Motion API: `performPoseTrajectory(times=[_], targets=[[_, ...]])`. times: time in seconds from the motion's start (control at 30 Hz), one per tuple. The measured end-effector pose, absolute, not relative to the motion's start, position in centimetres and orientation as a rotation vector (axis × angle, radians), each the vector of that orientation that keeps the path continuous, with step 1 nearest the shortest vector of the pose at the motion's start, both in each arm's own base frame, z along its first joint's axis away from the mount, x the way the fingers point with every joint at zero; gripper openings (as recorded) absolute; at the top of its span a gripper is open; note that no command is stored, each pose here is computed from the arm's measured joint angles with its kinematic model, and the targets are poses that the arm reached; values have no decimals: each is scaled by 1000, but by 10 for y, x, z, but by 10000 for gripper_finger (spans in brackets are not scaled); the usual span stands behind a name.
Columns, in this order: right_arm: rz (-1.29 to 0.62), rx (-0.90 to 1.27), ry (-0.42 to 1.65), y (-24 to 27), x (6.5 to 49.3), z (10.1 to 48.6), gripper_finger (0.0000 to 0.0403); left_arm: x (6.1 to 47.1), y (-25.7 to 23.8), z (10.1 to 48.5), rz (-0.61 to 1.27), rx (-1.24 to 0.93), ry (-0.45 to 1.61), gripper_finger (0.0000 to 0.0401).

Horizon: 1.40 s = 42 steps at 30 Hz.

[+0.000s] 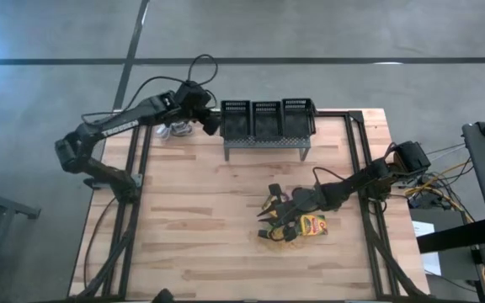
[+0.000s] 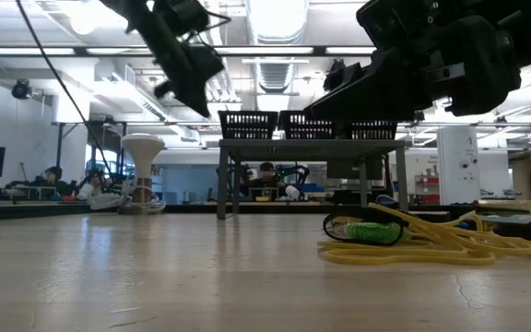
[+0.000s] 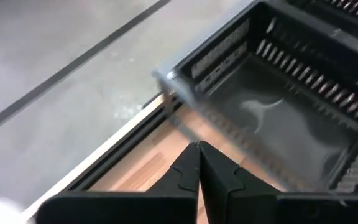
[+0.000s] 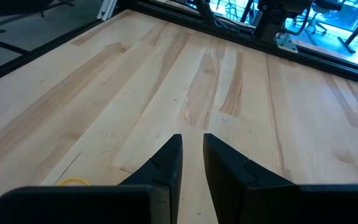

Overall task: Pick & Place Office Desk Supplies
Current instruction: Put the yellow crayon box into the left black bin on the shelf

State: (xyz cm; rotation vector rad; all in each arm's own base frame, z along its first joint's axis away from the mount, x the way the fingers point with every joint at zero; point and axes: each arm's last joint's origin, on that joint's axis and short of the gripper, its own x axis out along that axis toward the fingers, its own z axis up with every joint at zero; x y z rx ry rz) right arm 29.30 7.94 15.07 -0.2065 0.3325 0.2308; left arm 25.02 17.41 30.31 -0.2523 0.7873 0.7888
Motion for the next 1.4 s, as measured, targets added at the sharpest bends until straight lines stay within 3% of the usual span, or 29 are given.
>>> performPoseTrajectory(times=[0.23,0.4,0.67,1.07,1.3,1.4], targets=[[119,-175,170,80,283,155,42,235,102,307,694,-119,766,3],[119,-105,80,78,267,151,27,234,31,270,470,-17,620,2],[110,137,183,72,261,145,23,234,-66,190,75,60,445,2],[-103,368,868,66,245,195,122,293,-101,129,-20,23,624,1],[-146,466,965,46,235,176,195,347,-90,113,-266,29,667,1],[-144,508,993,32,232,165,222,361,-73,112,-283,-5,662,1]])
